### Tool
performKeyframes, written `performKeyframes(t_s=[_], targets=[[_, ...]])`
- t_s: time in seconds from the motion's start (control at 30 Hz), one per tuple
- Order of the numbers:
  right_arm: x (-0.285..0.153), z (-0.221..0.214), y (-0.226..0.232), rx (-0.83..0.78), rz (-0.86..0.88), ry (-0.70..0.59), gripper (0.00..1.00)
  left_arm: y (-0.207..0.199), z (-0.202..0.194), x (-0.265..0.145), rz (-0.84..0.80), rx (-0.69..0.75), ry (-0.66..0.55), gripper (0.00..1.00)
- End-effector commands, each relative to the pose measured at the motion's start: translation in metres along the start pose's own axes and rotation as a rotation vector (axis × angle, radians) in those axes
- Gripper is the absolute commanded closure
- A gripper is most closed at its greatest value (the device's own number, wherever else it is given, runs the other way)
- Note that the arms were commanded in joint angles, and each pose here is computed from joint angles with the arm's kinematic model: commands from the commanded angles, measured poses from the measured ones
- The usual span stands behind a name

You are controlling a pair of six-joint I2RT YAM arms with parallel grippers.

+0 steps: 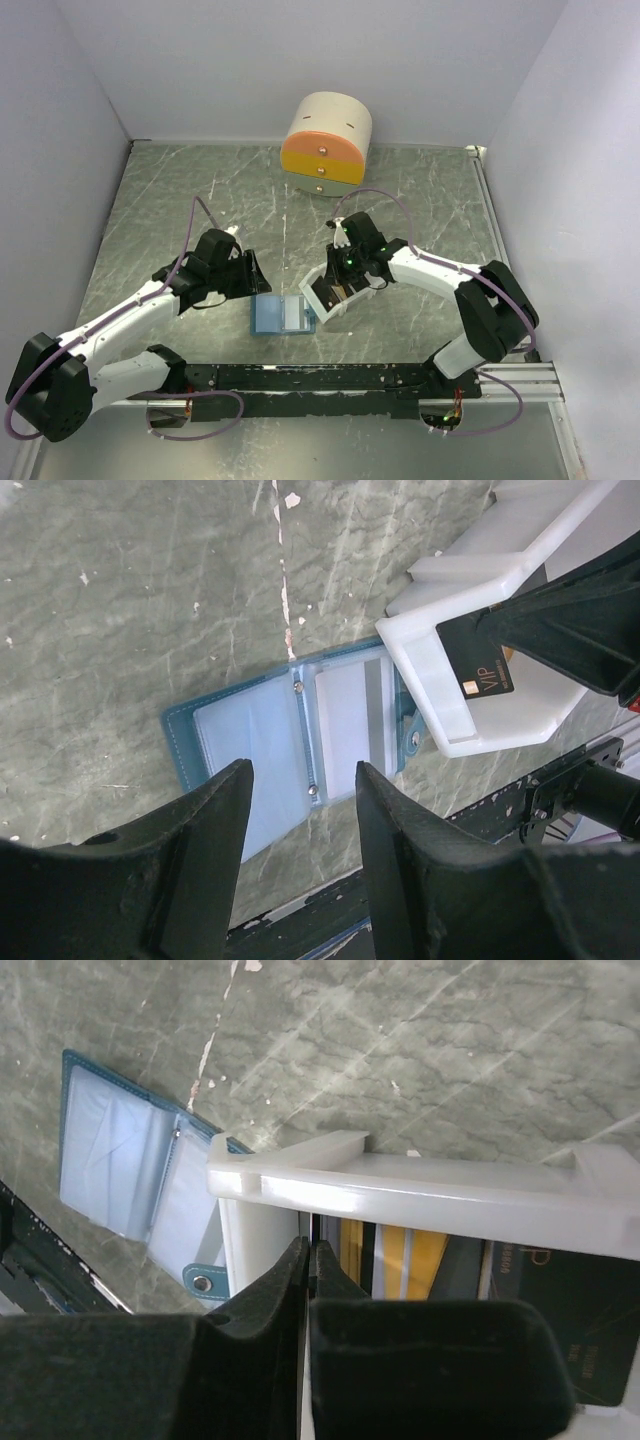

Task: Put the credit cards into the card holder
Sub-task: Pick up the credit card from the storage box.

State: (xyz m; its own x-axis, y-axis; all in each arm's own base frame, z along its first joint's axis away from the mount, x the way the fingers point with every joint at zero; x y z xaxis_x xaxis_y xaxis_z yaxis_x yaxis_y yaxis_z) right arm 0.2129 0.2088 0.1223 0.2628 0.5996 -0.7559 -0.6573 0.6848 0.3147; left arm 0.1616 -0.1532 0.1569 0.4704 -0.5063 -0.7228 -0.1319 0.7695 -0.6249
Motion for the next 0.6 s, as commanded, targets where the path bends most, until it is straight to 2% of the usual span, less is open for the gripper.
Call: performKeyframes(t_s=[0.0, 0.17, 0.37, 0.57], targets=[[-0.016, 0.007, -0.009, -0.004, -0.111, -0.059, 1.0, -0.006, -0.001, 0.003, -0.065, 0.006, 0.015, 0.44], [-0.041, 0.018, -0.011, 0.004, -0.234, -0.114, 1.0, -0.007, 0.0, 0.002, -0.055, -0.008, 0.017, 0.44], [-0.062, 0.027, -0.002, 0.087, -0.246, -0.192, 1.0, 0.003, 0.0, 0.003, 0.067, -0.031, 0.003, 0.44], [-0.079, 0.035, 0.011, 0.224, -0.218, -0.304, 1.0, 0.011, -0.007, 0.007, 0.088, -0.061, 0.043, 0.46]])
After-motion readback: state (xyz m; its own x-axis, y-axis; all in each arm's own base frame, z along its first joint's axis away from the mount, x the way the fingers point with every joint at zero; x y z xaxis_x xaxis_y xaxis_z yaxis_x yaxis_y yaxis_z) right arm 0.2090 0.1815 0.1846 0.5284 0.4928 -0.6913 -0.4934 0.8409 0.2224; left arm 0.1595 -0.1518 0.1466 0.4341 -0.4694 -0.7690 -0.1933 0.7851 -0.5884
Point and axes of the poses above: each gripper's point midway between its finger pads, its own x axis out along the fingers, its own y axis along the line the jaws close on, z = x × y, the point moved 9 cm from there along -x, back along the fingers, and after that the axes turned 14 degrees about -x, right-handed, at the moved point
